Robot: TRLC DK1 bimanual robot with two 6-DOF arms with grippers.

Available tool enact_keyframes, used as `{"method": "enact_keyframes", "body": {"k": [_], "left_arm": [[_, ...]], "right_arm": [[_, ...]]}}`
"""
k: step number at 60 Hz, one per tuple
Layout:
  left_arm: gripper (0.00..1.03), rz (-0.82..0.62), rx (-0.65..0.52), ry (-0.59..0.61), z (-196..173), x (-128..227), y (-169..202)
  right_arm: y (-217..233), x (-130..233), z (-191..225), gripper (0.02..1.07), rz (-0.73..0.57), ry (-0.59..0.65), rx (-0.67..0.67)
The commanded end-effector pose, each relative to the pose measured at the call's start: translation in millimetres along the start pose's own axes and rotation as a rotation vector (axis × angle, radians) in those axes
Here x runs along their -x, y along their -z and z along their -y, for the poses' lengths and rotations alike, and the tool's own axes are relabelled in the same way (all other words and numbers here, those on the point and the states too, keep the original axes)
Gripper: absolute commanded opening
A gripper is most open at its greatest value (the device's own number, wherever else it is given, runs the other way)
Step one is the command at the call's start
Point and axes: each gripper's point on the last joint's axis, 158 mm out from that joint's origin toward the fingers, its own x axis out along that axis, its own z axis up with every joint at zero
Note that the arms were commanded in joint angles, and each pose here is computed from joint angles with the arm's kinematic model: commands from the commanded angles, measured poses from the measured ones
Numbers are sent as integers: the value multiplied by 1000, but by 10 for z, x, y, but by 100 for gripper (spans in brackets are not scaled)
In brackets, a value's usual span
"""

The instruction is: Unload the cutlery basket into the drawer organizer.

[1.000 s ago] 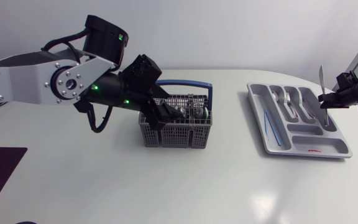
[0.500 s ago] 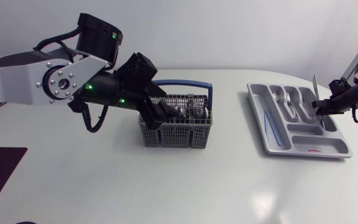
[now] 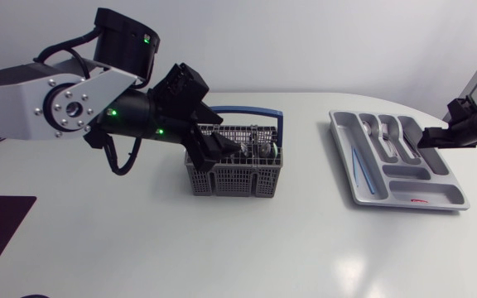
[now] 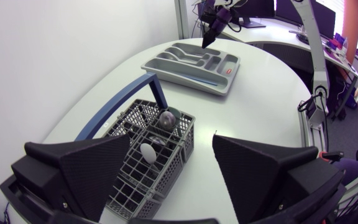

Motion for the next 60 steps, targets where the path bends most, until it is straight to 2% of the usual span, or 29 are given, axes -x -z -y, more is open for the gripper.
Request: {"method": "enact_keyframes", "body": {"k": [1, 10, 22, 40, 45, 60], "left_arm": [[98, -3, -38, 5, 63, 21, 25], [98, -11, -57, 18, 98, -22, 60], [98, -27, -60, 29, 95, -128, 119], [97, -88, 141, 92, 248, -254, 13], [96, -140, 195, 25, 153, -329, 41], [96, -199, 200, -140, -24, -269, -45]], "right_arm": [[-125, 347, -298, 88, 65, -30, 51], [-87, 705, -936, 88, 135, -130, 136], [61, 1044, -1591, 88, 180, -209, 229], [470, 1318, -2433, 88, 190, -325, 355], [553, 1364, -2610, 88, 191, -352, 386], [705, 1435, -3005, 88, 175, -422, 424]]}}
